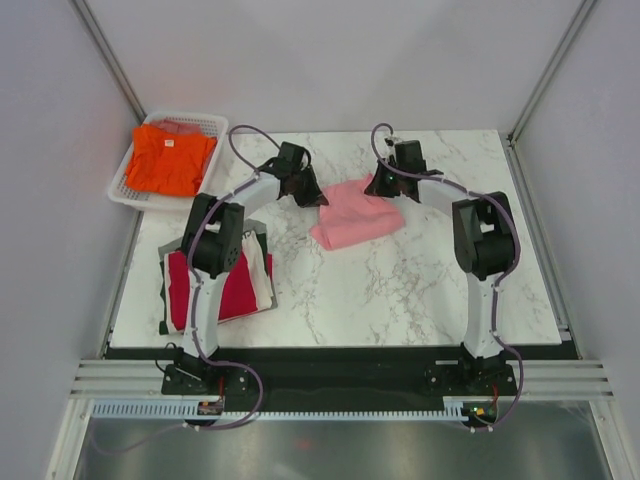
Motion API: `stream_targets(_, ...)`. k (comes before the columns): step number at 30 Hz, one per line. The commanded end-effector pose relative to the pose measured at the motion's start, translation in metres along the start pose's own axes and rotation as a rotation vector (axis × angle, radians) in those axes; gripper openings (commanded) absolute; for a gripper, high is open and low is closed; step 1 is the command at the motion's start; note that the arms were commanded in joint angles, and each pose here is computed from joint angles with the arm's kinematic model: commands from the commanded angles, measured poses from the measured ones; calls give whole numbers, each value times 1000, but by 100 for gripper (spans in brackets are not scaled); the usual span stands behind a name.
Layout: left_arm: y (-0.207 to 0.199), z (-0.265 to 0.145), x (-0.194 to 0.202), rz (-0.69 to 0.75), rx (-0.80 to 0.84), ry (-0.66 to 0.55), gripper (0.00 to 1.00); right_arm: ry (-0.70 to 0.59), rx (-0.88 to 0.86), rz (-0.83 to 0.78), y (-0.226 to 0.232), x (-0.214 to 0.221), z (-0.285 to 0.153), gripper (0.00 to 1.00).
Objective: Fold and stack the t-shirts
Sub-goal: Neatly place the folded tshirt to the corner
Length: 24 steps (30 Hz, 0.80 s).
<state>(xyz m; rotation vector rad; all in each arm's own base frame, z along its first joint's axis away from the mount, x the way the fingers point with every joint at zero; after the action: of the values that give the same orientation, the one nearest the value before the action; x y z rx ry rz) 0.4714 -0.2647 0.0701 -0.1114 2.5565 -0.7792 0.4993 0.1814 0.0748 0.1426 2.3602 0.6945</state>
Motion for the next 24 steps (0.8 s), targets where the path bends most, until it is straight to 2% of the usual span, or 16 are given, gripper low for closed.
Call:
stream_targets(1, -28, -56, -22, 113, 21, -125, 2, -150, -84, -26, 40, -31, -48, 0)
stream_targets(7, -36, -110, -7, 166, 28, -172, 2, -225, -147, -46, 70, -29, -111, 0)
stream_targets(12, -32, -142, 13, 194, 27, -181, 2, -202, -162, -48, 76, -5, -134, 0)
stream_targets(20, -33, -224, 44, 247, 17, -261, 2, -215, -254, -112, 126, 23, -188, 0)
stream_targets(24, -22, -270, 65, 230, -57, -296, 2, -210, -336, -146, 166, 38, -215, 0)
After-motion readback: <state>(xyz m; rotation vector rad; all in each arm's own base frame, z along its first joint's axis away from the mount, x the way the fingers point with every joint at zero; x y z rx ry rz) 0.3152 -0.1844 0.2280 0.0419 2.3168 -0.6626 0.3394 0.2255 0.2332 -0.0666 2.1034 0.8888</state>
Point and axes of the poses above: each gripper's point midway between its finger pads, its own z axis out along the fingers, its own y axis along the line the jaws close on, x = y × z, the point moved 4 cm from there along -z, back along the fingers, and after that the axes turned 7 degrees about z, right-handed, at the moved point
